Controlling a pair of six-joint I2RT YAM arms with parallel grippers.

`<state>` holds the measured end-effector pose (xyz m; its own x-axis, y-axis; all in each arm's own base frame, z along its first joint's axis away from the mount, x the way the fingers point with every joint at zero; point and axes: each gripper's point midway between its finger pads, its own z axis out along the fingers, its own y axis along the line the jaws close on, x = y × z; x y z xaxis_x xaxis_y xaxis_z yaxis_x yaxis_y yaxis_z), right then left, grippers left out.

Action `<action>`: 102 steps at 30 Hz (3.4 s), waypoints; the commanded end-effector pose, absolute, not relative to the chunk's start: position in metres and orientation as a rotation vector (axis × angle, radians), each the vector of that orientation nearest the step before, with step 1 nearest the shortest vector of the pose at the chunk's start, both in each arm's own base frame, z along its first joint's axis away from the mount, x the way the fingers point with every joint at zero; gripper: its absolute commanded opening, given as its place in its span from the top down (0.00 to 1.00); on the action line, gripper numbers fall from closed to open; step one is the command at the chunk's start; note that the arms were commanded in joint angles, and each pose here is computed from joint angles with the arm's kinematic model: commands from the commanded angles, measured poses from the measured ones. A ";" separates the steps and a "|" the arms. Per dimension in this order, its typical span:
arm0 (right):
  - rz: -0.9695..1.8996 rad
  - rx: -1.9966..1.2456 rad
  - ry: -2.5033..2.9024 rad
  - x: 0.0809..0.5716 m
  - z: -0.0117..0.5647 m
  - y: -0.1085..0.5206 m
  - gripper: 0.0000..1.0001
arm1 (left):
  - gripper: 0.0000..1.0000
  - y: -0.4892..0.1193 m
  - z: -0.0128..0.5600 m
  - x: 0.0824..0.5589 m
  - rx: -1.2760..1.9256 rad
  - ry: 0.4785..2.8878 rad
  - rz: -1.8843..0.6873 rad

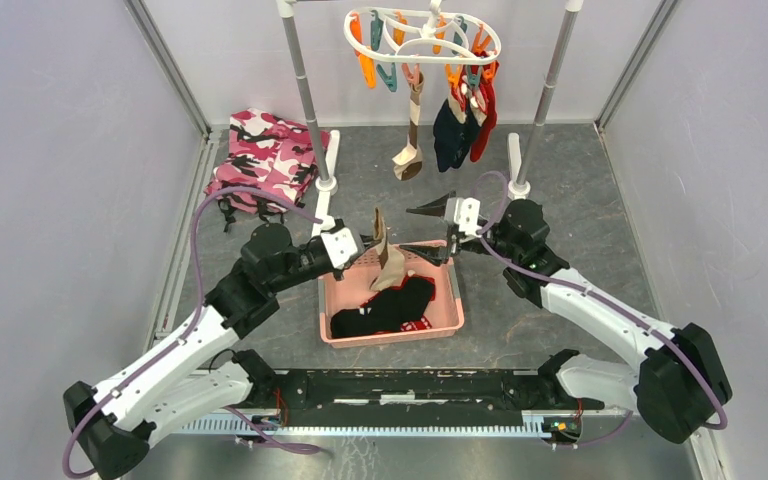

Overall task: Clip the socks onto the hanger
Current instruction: Pick up the sock from the bin.

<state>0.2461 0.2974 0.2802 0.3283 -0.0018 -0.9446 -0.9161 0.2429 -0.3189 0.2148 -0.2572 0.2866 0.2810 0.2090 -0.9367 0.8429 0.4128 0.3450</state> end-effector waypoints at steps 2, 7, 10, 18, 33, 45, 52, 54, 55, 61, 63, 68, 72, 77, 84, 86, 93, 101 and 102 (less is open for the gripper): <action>0.798 -1.349 0.786 0.225 0.300 0.310 0.28 | 0.98 -0.247 0.301 0.190 1.293 1.180 -0.501; 0.807 -1.430 0.693 0.218 0.306 0.333 0.27 | 0.98 -0.239 0.297 0.175 1.404 1.176 -0.490; 0.838 -1.474 0.660 0.218 0.312 0.346 0.26 | 0.98 -0.235 0.292 0.169 1.460 1.183 -0.488; 0.908 -1.603 0.594 0.214 0.308 0.365 0.27 | 0.98 -0.230 0.293 0.161 1.519 1.166 -0.481; 0.946 -1.778 0.563 0.207 0.291 0.374 0.33 | 0.98 -0.218 0.289 0.175 1.539 1.220 -0.359; 0.934 -1.731 0.629 0.209 0.294 0.371 0.70 | 0.98 -0.214 0.295 0.182 1.410 1.243 -0.343; 0.944 -1.675 0.744 0.216 0.299 0.365 1.00 | 0.98 -0.206 0.302 0.206 1.197 1.342 -0.296; 0.967 -1.632 0.807 0.220 0.301 0.360 1.00 | 0.98 -0.203 0.304 0.215 1.086 1.378 -0.290; 0.983 -1.602 0.845 0.223 0.302 0.358 1.00 | 0.97 -0.202 0.307 0.219 1.014 1.391 -0.307; 0.952 -1.450 1.032 0.248 0.305 0.348 1.00 | 0.42 -0.200 0.326 0.224 0.735 1.331 -0.418; 0.933 -1.390 1.086 0.258 0.309 0.344 1.00 | 0.24 -0.193 0.339 0.227 0.628 1.297 -0.437; 0.881 -1.162 1.170 0.284 0.330 0.322 1.00 | 0.17 -0.187 0.354 0.245 0.483 1.293 -0.493; 0.813 -0.998 1.223 0.303 0.340 0.299 1.00 | 0.17 -0.201 0.361 0.267 0.503 1.273 -0.729; 0.775 -0.900 1.210 0.305 0.350 0.281 1.00 | 0.14 -0.218 0.372 0.274 0.564 1.115 -1.060; 0.819 -0.927 1.194 0.299 0.347 0.286 1.00 | 0.11 -0.237 0.371 0.267 0.726 0.933 -1.196; 0.831 -0.935 1.193 0.299 0.345 0.288 1.00 | 0.11 -0.239 0.368 0.262 0.774 0.880 -1.210; 0.833 -0.946 1.195 0.300 0.343 0.290 1.00 | 0.10 -0.239 0.364 0.247 0.830 0.808 -1.221; 0.885 -0.954 1.201 0.298 0.341 0.296 1.00 | 0.10 -0.255 0.366 0.250 0.818 0.804 -1.176; 0.890 -0.953 1.202 0.298 0.341 0.296 1.00 | 0.09 -0.261 0.361 0.255 0.816 0.843 -1.159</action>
